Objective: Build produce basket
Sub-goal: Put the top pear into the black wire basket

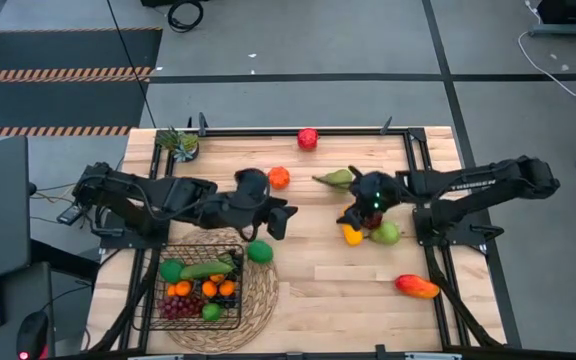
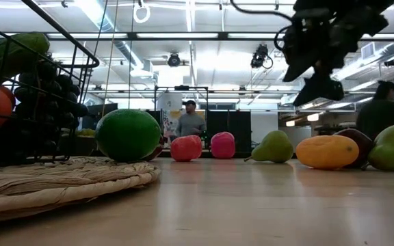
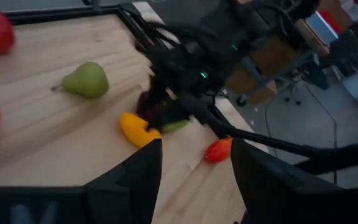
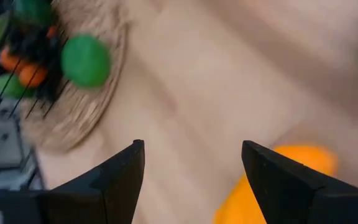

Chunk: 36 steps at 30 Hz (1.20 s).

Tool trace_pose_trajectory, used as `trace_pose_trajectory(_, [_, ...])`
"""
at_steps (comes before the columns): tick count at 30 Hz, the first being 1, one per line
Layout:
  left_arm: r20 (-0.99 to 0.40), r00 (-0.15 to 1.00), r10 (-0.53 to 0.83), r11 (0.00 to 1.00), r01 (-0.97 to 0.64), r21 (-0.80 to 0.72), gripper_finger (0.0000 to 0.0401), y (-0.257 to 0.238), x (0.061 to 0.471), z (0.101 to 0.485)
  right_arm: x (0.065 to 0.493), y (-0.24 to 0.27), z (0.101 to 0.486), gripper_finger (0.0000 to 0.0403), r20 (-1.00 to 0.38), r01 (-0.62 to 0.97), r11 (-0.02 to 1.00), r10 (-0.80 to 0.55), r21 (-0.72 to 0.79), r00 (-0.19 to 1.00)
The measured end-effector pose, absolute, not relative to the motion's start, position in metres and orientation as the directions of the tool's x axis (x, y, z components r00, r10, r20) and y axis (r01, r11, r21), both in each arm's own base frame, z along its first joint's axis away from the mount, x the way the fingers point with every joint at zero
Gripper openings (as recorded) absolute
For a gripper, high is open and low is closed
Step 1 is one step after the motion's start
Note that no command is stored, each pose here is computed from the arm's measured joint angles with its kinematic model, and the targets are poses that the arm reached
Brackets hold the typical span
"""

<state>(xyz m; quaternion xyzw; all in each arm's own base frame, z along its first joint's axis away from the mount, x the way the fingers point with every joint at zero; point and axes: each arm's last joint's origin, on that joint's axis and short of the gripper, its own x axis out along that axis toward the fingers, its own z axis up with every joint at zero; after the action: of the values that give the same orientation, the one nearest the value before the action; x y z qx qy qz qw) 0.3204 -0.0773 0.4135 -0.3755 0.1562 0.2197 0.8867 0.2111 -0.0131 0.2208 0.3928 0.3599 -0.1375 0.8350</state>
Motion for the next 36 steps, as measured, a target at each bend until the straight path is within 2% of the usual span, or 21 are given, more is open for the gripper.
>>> trace_pose_trajectory(3, [-0.435, 0.869, 0.235, 0.644, -0.474, -0.6, 0.0199, -0.073, 0.323, 0.415, 0.209, -0.025, 0.22, 0.0272, -0.715, 0.531, 0.658, 0.016, 0.534, 0.699])
trace_pose_trajectory(7, [-0.442, 0.87, 0.217, 0.687, -0.458, -0.564, 0.0195, -0.071, 0.324, 0.415, 0.209, -0.03, 0.227, 0.0268, -0.734, 0.508, 0.703, 0.029, 0.498, 0.679])
trace_pose_trajectory(12, [-0.443, 0.869, 0.219, 0.722, -0.45, -0.526, 0.0193, -0.069, 0.324, 0.415, 0.226, -0.044, 0.272, 0.0256, -0.752, 0.48, 0.822, -0.1, 0.306, 0.651])
trace_pose_trajectory(17, [-0.447, 0.865, 0.229, 0.724, -0.458, -0.516, 0.0193, -0.066, 0.325, 0.414, 0.253, -0.07, 0.299, 0.0247, -0.803, 0.496, 0.857, -0.197, 0.137, 0.563])
trace_pose_trajectory(27, [-0.447, 0.867, 0.22, 0.672, -0.467, -0.576, 0.0192, -0.069, 0.324, 0.414, 0.295, -0.129, 0.247, 0.0249, -0.976, 0.463, 0.886, -0.068, 0.037, 0.207])
trace_pose_trajectory(30, [-0.447, 0.869, 0.211, 0.662, -0.463, -0.589, 0.019, -0.073, 0.323, 0.414, 0.304, -0.142, 0.239, 0.0249, -0.983, 0.412, 0.911, -0.06, 0.017, 0.173])
trace_pose_trajectory(36, [-0.446, 0.871, 0.207, 0.643, -0.465, -0.609, 0.0187, -0.074, 0.323, 0.414, 0.325, -0.161, 0.23, 0.0249, -0.978, 0.348, 0.938, -0.077, -0.004, 0.196])
